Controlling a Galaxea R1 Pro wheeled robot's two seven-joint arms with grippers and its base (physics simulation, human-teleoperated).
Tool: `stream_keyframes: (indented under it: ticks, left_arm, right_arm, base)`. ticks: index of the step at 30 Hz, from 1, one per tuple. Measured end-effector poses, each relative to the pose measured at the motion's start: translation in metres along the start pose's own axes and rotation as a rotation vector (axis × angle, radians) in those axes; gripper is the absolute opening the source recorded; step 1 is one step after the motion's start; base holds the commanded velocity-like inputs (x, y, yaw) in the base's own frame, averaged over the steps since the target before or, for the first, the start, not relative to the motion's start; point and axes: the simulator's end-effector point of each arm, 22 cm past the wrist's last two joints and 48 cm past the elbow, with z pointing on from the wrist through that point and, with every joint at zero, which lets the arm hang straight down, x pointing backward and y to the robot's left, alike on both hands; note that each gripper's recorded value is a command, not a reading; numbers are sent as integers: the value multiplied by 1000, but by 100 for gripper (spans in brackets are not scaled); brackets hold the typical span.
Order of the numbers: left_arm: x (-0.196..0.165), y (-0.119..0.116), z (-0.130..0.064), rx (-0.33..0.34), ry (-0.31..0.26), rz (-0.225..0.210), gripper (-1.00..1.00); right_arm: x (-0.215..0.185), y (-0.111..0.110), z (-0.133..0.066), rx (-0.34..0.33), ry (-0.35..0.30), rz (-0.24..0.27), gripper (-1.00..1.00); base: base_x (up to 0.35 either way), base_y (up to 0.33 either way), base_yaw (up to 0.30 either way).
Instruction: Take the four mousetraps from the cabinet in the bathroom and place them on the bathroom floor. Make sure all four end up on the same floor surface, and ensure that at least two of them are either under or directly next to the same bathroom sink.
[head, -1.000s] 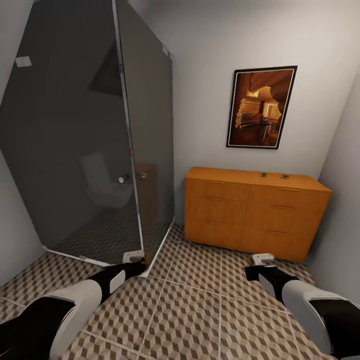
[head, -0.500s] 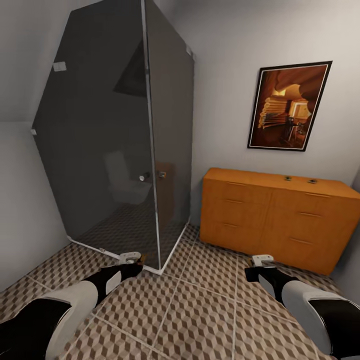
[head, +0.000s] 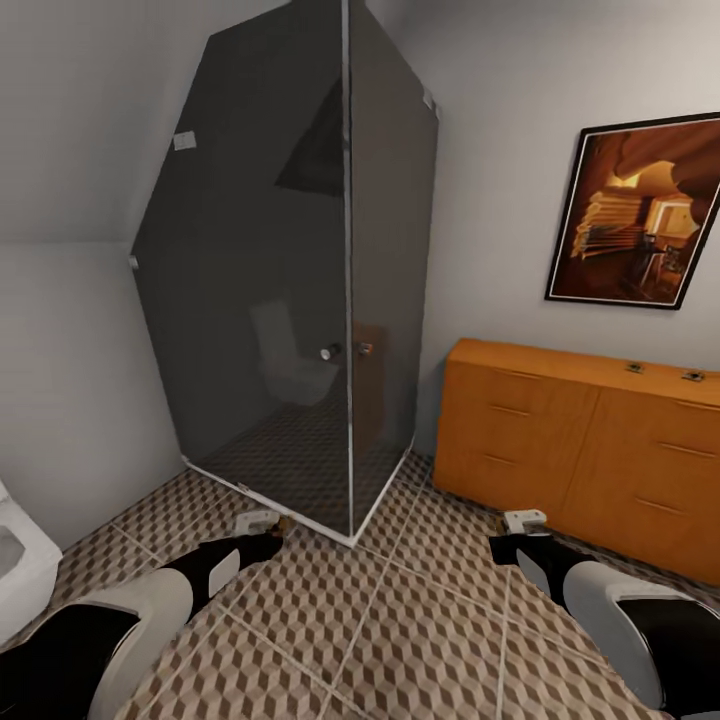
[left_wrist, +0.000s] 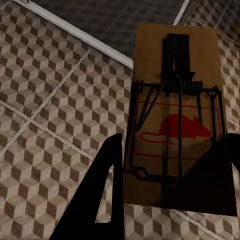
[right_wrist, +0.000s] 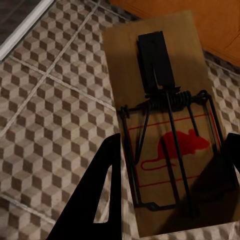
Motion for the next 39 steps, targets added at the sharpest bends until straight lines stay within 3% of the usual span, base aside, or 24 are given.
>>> stream_keyframes:
  ticks: [16, 39]
  left_arm:
    - [2, 1, 0, -5, 3, 0, -100]
    - [2, 3, 0, -9, 2, -2, -100]
  right_arm:
    - [12, 26, 1, -32, 16, -8, -100]
    - [14, 27, 1, -33, 19, -9, -100]
  base:
    - [0, 0, 300]
    - [0, 0, 300]
